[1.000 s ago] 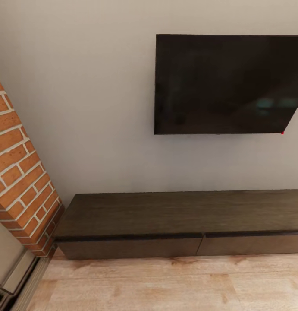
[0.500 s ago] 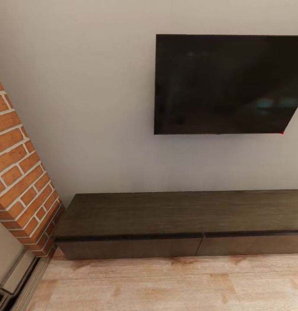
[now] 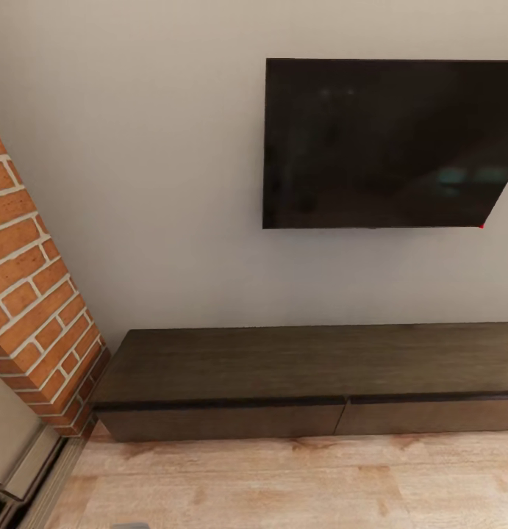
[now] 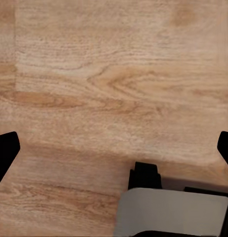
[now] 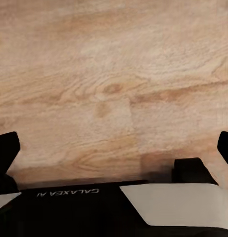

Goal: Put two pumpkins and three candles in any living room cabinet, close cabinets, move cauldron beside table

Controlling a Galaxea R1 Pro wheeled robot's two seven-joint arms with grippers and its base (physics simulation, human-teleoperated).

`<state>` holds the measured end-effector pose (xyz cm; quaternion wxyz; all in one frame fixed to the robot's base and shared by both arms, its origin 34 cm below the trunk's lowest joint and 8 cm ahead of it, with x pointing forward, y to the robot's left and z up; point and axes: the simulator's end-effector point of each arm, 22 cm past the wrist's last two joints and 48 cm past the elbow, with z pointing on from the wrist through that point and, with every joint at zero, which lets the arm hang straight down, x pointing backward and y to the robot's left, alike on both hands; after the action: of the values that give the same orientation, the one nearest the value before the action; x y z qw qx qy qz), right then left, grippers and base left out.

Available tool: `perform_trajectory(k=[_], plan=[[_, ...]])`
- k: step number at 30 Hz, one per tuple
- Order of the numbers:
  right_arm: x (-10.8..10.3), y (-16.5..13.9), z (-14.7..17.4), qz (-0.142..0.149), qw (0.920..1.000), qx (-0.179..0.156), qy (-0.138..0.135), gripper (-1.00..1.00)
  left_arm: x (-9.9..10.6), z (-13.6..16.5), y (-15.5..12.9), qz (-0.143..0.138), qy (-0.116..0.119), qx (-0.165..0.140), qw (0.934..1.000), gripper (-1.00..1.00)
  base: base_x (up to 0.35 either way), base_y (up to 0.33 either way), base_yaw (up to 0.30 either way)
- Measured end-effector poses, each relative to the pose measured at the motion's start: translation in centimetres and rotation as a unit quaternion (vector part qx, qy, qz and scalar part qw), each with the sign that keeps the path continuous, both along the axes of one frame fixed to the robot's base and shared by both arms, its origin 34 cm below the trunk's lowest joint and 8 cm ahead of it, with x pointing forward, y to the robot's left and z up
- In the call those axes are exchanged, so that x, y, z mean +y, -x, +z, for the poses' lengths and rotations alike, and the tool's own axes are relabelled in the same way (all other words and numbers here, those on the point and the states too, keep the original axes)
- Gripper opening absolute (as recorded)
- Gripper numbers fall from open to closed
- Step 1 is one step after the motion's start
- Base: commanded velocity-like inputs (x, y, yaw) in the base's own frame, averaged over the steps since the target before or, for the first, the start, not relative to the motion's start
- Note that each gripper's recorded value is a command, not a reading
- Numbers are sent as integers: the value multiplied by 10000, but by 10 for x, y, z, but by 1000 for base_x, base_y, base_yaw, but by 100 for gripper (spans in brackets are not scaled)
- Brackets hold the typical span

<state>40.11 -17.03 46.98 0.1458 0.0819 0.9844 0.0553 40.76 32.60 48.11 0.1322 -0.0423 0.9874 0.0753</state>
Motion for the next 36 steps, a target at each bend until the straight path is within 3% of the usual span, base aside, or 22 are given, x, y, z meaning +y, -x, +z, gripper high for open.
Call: perform_trajectory(k=[5, 8, 16, 22, 29, 33, 36], plan=[[16, -34, 16, -64, 9991, -410, -112, 100, 1, 1, -6, 1, 4, -32, 10000, 100, 0, 0, 0], [19, -39, 18, -48, 9982, -582, -96, 100, 0, 1, -8, 23, 40, -64, 10000, 100, 0, 0, 0], [19, -39, 18, -105, 9979, -624, -113, 100, 0, 1, -7, 84, 59, -65, 9999, 100, 0, 0, 0], [20, -38, 18, -102, 9979, -627, -138, 100, 15, 2, -2, 482, 67, -52, 9988, 100, 0, 0, 0], [20, -39, 18, -103, 9977, -647, -147, 100, 18, 2, -1, 533, 69, -43, 9985, 100, 0, 0, 0], [20, -39, 18, -106, 9977, -649, -157, 100, 17, 3, 2, 551, 107, 192, 9982, 100, 0, 0, 0], [21, -40, 19, -119, 9975, -666, -188, 100, 16, 14, -10, 537, 190, 260, 9980, 100, 0, 0, 0]])
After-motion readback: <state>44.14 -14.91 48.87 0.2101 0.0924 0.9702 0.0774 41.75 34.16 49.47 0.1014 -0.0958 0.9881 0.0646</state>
